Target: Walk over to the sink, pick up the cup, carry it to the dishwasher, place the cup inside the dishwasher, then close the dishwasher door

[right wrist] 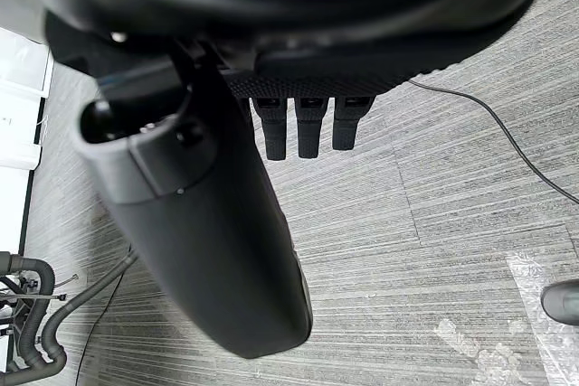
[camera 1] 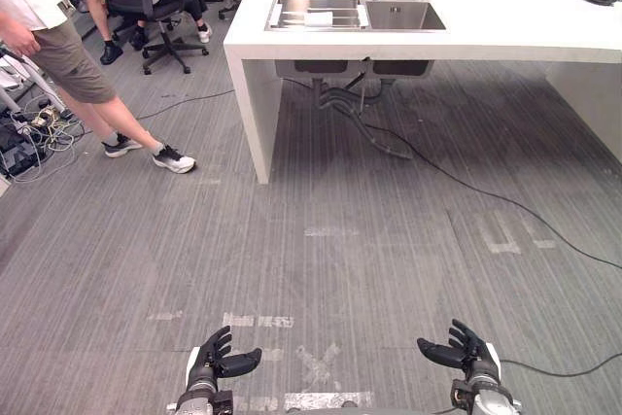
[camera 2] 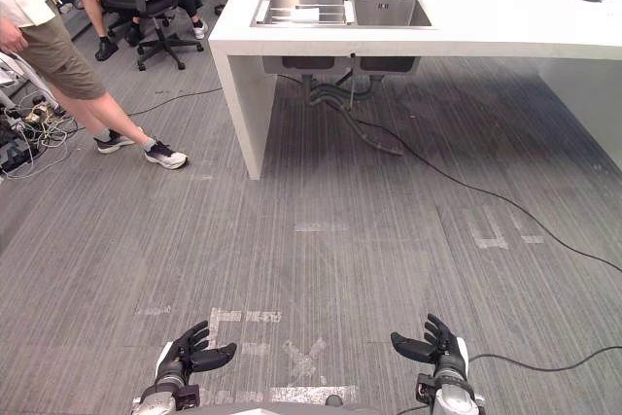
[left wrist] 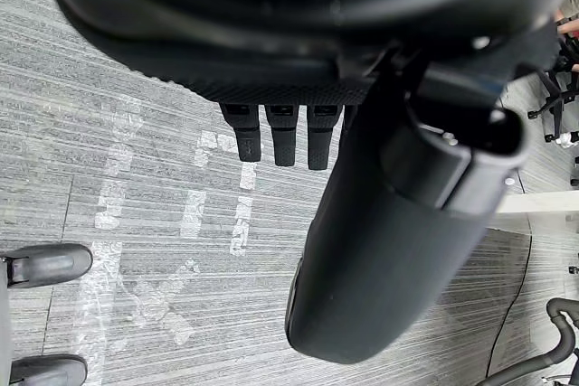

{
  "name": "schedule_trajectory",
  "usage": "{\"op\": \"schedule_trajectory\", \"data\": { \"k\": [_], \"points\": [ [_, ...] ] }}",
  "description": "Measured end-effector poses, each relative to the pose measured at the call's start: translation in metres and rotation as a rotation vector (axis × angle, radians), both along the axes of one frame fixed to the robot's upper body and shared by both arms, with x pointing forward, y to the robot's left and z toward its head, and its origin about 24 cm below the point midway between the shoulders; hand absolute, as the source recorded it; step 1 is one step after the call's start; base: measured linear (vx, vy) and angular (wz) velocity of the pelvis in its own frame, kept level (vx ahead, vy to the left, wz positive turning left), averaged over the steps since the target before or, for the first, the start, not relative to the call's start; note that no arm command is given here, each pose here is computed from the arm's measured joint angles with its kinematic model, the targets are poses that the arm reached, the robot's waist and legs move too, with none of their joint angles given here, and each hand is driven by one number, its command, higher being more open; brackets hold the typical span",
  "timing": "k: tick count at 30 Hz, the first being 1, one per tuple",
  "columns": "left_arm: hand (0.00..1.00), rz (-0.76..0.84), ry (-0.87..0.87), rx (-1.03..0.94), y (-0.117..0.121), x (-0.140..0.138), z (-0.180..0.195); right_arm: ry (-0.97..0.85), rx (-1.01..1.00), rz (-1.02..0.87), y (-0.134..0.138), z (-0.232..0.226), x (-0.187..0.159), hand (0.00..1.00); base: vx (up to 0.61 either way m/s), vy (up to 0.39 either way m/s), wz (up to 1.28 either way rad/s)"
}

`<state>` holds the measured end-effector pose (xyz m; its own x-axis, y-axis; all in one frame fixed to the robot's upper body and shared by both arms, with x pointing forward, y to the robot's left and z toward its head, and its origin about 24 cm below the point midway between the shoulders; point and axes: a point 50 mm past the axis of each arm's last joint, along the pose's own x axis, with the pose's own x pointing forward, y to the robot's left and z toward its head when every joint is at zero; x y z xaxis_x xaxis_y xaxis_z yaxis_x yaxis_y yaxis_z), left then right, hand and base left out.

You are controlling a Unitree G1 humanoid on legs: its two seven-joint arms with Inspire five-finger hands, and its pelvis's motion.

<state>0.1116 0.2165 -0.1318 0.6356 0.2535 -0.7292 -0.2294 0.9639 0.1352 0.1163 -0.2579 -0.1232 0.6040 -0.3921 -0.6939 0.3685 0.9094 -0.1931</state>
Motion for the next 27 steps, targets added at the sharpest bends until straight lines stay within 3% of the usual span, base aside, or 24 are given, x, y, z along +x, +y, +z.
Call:
{"op": "schedule_trajectory", "data": {
  "k": [27],
  "points": [
    [0.90,0.014,-0.011,-0.009,0.0003,0.0014,0.0011,-0.015,0.003,-0.009,-0.0005,0.0020,0.0061,0.90,0.00,0.000,-0.01]
  ]
}}
